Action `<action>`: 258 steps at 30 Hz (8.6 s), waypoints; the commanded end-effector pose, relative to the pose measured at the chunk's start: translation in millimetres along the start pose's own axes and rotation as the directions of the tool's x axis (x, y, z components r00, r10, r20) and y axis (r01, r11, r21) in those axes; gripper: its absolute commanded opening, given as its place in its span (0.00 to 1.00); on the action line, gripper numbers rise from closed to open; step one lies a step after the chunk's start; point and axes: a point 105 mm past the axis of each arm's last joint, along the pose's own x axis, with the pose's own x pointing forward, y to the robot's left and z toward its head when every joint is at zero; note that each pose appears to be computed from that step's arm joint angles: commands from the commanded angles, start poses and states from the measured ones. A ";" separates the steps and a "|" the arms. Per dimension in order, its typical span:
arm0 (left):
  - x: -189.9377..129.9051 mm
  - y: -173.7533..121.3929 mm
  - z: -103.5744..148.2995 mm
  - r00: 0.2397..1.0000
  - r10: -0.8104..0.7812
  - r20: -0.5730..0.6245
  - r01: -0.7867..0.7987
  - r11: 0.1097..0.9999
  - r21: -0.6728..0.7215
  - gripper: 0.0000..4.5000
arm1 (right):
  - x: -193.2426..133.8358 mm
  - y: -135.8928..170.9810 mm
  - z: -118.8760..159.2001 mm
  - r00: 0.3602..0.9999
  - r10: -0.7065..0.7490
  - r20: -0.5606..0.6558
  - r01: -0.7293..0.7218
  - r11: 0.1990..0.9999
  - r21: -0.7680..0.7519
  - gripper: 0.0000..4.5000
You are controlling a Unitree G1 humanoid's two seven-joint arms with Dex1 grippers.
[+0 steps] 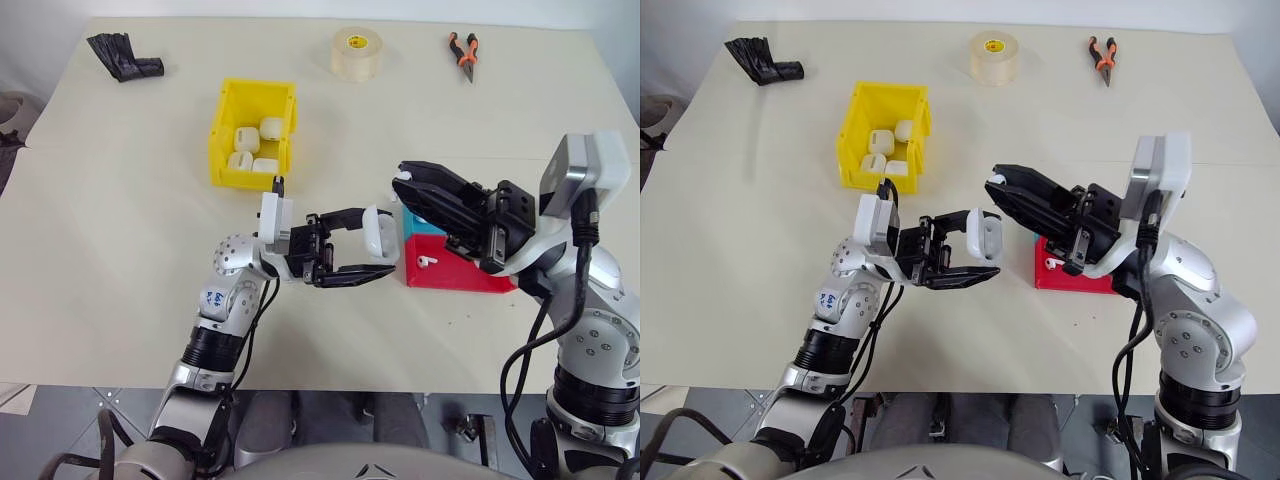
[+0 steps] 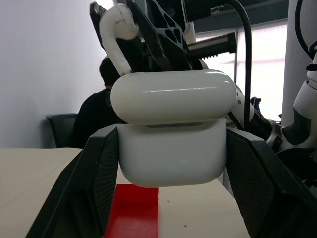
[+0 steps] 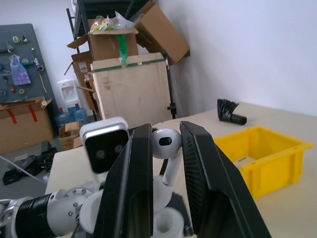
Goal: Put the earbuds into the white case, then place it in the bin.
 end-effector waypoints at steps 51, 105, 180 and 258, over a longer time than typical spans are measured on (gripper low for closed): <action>7.5 4.9 18.3 0.998 0.023 0.064 -0.027 0.998 0.063 0.63 | -21.3 3.2 -28.0 0.995 0.036 -0.094 -0.034 0.999 0.021 0.62; -18.1 0.8 4.4 0.990 0.137 -0.029 -0.130 0.976 0.177 0.63 | -96.7 -173.3 -65.3 0.269 -0.182 -0.946 -0.308 0.914 -0.264 0.99; -6.3 22.8 12.7 0.994 0.112 -0.011 -0.110 0.990 0.090 0.63 | -23.2 -24.4 5.1 0.997 0.075 -0.024 -0.066 0.960 0.272 0.13; -25.2 18.8 -23.8 0.804 0.028 -0.594 0.070 0.988 0.140 0.63 | -6.0 -13.2 -46.1 0.891 0.170 -0.422 -0.204 0.978 -0.037 0.01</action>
